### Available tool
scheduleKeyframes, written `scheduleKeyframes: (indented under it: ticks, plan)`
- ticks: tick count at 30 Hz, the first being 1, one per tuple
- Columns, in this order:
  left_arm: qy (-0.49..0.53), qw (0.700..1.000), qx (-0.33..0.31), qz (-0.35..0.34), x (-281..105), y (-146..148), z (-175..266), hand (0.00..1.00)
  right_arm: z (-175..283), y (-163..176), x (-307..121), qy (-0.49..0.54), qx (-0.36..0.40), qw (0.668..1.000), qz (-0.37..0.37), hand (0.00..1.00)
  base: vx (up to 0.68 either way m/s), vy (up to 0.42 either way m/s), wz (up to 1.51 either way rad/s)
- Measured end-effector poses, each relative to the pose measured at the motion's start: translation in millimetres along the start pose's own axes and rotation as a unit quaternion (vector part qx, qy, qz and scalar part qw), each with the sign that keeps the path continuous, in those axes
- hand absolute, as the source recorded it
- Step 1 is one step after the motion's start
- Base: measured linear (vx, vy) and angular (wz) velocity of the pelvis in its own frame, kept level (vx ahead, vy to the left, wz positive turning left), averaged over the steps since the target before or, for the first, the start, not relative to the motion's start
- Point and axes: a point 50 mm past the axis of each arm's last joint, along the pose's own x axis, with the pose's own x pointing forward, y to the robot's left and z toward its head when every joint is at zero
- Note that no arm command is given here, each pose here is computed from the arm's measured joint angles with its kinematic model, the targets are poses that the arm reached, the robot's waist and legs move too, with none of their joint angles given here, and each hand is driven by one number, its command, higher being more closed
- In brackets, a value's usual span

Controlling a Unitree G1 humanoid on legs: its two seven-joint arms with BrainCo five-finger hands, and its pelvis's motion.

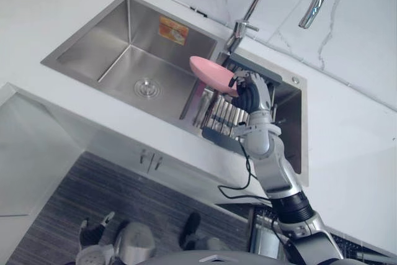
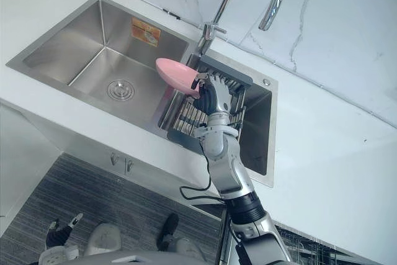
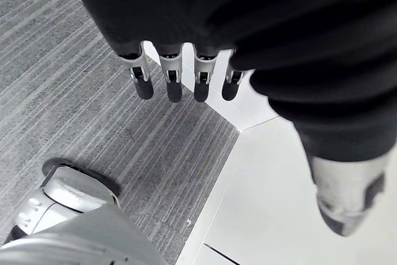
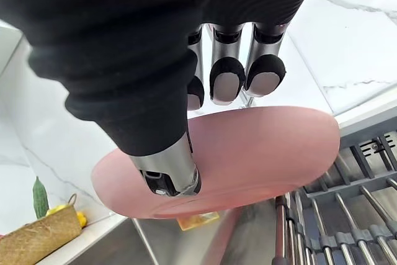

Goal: Walk over to the sink, pick up the cup, carry it to the dishwasher, place the cup inside the dishwasher, then close the dishwasher door

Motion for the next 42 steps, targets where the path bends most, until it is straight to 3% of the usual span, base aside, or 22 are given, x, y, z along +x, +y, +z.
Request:
scheduleKeyframes:
  ticks: [13,20,27,42]
  plan:
    - [0.020,1.000,0.009,0.005,-0.7,-0.1,-10.3,0.00,-5.1,-4.0,-7.4,-0.009,-0.013,1.000,0.016,1.00,-0.01,0.014,-0.08]
    - [0.037,0.999,0.019,0.011,-0.6,3.9,-19.2,0.00,1.9,-15.1,-14.6,-0.046,-0.017,0.999,0.001,1.00,-0.03,0.022,-0.08]
    - [0.038,0.999,0.023,0.012,0.3,6.3,-19.8,0.00,-5.7,-38.8,-17.2,-0.043,-0.032,0.997,-0.063,1.00,-0.01,0.020,-0.13]
    - [0.045,0.996,0.073,-0.020,-3.2,-2.9,-28.8,0.00,-22.2,-65.7,-38.2,-0.035,-0.090,0.993,-0.074,1.00,-0.03,0.029,-0.34]
